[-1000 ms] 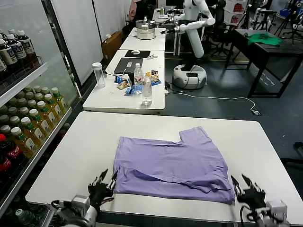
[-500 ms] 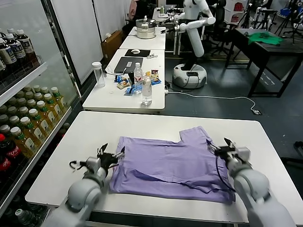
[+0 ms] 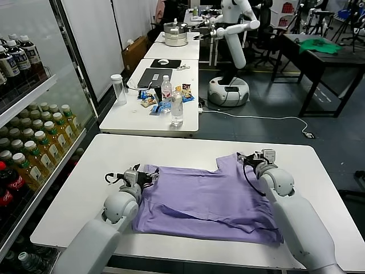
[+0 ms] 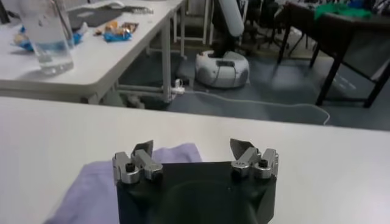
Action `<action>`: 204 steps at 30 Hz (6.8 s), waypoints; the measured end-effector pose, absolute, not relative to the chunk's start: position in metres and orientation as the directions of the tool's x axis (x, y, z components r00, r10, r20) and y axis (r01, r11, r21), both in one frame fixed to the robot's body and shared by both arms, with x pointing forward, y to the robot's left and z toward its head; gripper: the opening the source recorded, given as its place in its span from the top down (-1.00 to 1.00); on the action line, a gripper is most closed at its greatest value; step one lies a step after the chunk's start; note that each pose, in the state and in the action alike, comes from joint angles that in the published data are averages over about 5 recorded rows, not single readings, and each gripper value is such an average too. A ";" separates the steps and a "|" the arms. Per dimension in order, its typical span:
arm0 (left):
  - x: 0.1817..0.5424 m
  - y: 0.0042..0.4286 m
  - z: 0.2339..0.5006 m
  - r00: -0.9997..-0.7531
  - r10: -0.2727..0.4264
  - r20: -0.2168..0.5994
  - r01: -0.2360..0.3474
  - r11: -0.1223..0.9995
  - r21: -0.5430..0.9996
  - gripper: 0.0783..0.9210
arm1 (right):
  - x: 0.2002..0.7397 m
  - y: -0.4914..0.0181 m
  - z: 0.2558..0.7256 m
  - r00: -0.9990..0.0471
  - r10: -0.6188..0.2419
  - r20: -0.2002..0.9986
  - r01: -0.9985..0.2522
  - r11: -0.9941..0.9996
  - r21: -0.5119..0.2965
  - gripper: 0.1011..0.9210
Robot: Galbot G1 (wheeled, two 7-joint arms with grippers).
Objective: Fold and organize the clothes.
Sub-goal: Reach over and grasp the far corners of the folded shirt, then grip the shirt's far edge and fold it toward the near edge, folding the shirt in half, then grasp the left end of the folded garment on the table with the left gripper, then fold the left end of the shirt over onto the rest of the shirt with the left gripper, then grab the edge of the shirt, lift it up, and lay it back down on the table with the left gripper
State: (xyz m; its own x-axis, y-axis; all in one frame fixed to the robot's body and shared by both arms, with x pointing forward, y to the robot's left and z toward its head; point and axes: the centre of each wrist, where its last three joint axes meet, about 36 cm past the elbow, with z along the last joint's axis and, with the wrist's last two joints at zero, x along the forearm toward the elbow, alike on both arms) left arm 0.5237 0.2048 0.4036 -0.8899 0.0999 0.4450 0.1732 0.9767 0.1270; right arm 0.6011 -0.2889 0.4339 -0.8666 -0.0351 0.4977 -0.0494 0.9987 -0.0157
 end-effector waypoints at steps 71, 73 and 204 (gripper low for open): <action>0.347 0.218 0.427 -0.890 0.162 0.425 0.205 0.977 0.056 -0.01 | 0.324 -0.325 0.460 -0.887 -0.046 0.459 -0.081 0.995 -0.057 -0.03; 0.342 0.208 0.422 -0.900 0.136 0.413 0.179 0.982 0.067 -0.15 | 0.320 -0.323 0.459 -0.886 -0.044 0.462 -0.081 0.995 -0.059 -0.18; 0.337 0.156 0.399 -0.864 0.122 0.489 -0.036 0.953 -0.301 0.82 | 0.293 -0.305 0.448 -0.898 -0.002 0.441 -0.006 1.000 -0.007 -0.76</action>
State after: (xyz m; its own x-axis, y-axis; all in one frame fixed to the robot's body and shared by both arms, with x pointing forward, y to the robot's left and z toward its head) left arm 0.3372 0.1564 0.3990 -0.8637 0.1222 0.4890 -0.0357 0.9529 -0.3011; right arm 0.2930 -0.3052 0.4476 -0.8977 -0.0023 0.4406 -0.0060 1.0000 -0.0070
